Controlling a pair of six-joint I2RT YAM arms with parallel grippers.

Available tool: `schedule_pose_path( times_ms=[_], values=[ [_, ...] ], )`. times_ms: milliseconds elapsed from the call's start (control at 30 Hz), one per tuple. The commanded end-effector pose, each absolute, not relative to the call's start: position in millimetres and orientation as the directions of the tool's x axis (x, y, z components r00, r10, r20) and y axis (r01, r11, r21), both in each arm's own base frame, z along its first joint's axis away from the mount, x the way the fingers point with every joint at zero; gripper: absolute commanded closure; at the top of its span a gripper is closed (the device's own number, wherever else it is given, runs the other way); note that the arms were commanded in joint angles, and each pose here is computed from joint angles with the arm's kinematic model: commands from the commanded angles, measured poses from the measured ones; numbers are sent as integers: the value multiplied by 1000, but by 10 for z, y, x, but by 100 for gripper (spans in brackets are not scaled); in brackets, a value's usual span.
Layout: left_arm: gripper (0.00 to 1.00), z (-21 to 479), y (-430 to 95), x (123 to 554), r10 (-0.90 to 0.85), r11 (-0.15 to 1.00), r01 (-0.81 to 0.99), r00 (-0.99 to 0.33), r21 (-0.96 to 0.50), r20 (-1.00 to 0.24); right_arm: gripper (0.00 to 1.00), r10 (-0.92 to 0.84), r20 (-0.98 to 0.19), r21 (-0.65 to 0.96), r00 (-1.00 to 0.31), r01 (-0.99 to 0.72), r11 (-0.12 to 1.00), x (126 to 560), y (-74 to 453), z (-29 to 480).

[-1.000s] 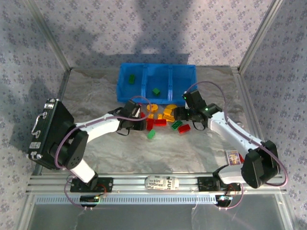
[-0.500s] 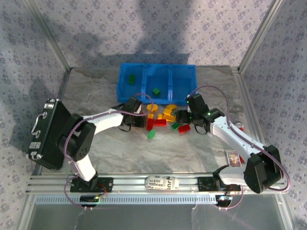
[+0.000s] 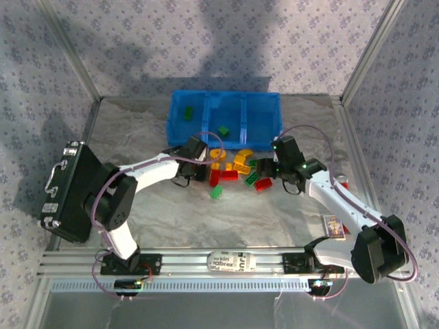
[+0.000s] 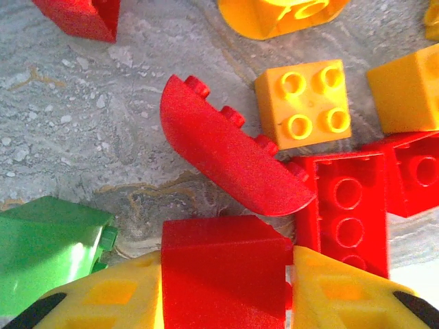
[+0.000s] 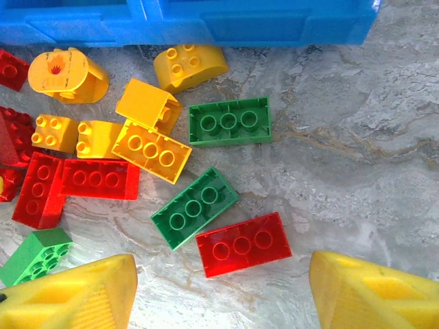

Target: Sort the legos into containers by color

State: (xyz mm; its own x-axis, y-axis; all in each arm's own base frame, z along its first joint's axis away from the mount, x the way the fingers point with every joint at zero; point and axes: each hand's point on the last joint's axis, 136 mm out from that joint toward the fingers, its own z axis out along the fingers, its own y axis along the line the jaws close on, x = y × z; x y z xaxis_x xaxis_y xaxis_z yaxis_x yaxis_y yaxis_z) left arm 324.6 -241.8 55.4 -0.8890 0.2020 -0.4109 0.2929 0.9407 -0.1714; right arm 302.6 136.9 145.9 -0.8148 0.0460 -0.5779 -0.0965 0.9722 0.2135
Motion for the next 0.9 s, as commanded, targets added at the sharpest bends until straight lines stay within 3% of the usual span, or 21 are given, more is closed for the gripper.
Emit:
schedule_pose_path(
  times_ms=[0, 567, 867],
  values=[
    [61, 1015, -2494, 3304, 213, 929, 330, -848, -170, -485, 31, 72, -589, 229, -805, -81, 970, 2994, 1308, 1502],
    [62, 2507, -3340, 3689, 189, 823, 515, -647, -240, -739, 32, 245, -571, 242, -784, 125, 962, 2770, 788, 1275],
    [63, 2591, -4116, 4084, 216, 760, 596, -607, -258, -765, 33, 287, -551, 274, -784, 154, 949, 2632, 735, 1119]
  ],
)
